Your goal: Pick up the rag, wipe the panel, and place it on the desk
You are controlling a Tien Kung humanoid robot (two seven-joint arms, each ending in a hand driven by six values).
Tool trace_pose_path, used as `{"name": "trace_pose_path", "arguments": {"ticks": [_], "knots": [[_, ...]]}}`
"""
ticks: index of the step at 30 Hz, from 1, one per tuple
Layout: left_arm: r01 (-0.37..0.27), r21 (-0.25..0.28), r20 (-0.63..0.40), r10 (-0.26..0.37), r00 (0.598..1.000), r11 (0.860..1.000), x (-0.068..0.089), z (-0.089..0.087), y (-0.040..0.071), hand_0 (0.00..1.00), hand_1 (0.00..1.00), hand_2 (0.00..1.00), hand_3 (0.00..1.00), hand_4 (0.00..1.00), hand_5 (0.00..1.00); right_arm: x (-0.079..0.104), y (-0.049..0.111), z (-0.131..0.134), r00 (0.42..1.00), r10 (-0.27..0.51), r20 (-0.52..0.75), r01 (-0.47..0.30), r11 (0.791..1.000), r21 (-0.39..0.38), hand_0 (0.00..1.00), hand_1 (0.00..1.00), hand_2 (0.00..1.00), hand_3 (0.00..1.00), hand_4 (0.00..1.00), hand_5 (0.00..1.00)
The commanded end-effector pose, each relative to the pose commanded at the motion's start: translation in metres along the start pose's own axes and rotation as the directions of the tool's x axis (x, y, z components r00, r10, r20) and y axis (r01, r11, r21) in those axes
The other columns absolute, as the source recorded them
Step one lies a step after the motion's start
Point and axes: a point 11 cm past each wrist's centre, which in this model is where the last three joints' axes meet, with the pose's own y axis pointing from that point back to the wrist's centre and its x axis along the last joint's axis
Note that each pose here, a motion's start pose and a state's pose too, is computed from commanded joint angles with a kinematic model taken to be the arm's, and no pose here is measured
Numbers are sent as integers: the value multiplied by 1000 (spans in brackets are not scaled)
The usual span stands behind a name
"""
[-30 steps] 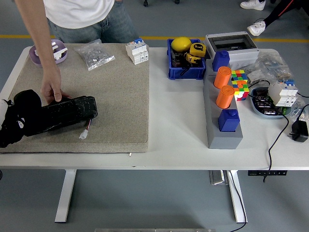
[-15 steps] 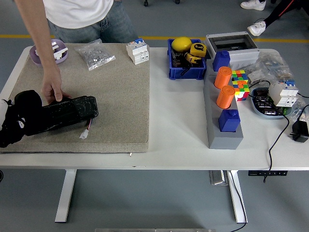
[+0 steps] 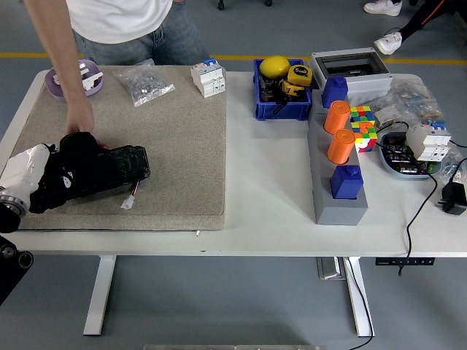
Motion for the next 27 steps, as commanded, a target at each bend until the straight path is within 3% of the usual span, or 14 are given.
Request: {"name": "trace_pose_path", "arguments": {"ticks": [12,27], "knots": [[49,-72,38,-47,998,996,-14,44,-8,254,274,523,449,57,2,0,0,-3,1000,-2,0,2,1000,4,757,585,697,691,998,646],[67,-166,68,-57,996,984,-21,91,-11,255,279,524,450,57,2,-2,0,-4,1000,-11,-7,11,1000,0,756,585,697,691,998,646]]}}
